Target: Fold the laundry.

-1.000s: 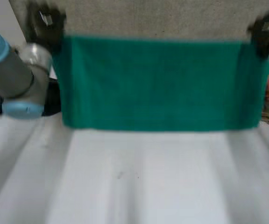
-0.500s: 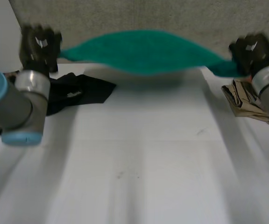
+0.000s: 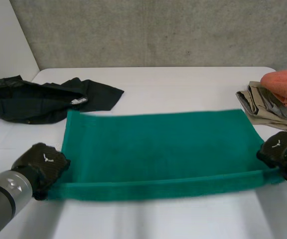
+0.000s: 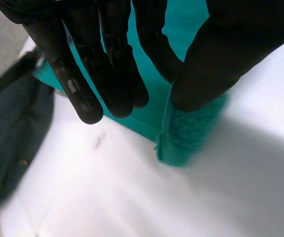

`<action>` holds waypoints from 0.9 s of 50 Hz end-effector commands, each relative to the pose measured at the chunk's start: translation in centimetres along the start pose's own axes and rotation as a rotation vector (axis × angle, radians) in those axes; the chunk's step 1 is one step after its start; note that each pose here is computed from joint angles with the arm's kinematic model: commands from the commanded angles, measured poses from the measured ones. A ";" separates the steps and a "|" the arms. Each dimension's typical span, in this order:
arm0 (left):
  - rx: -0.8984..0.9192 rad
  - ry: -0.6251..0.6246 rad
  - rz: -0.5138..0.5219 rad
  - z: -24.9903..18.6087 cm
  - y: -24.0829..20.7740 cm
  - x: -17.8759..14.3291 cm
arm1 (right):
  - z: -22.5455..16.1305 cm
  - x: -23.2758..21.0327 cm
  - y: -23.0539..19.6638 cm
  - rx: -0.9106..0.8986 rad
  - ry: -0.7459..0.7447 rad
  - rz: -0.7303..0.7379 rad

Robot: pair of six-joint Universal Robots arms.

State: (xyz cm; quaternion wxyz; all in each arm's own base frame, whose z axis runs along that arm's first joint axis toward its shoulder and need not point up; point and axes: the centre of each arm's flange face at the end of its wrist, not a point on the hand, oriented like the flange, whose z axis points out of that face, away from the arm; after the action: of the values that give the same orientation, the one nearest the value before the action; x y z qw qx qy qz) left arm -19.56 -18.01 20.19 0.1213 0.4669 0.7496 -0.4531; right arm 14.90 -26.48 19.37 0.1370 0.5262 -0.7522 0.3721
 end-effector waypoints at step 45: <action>0.497 -0.246 -0.365 9.4 -6.1 -0.3 | 9.0 2.8 0.8 0.256 0.088 0.443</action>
State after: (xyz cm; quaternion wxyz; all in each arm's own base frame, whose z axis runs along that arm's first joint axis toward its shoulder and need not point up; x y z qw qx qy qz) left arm -26.95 -28.09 18.93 0.0479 0.2991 0.6661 -0.6816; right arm 17.13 -34.46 15.70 0.0247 0.3614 -0.7705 0.5245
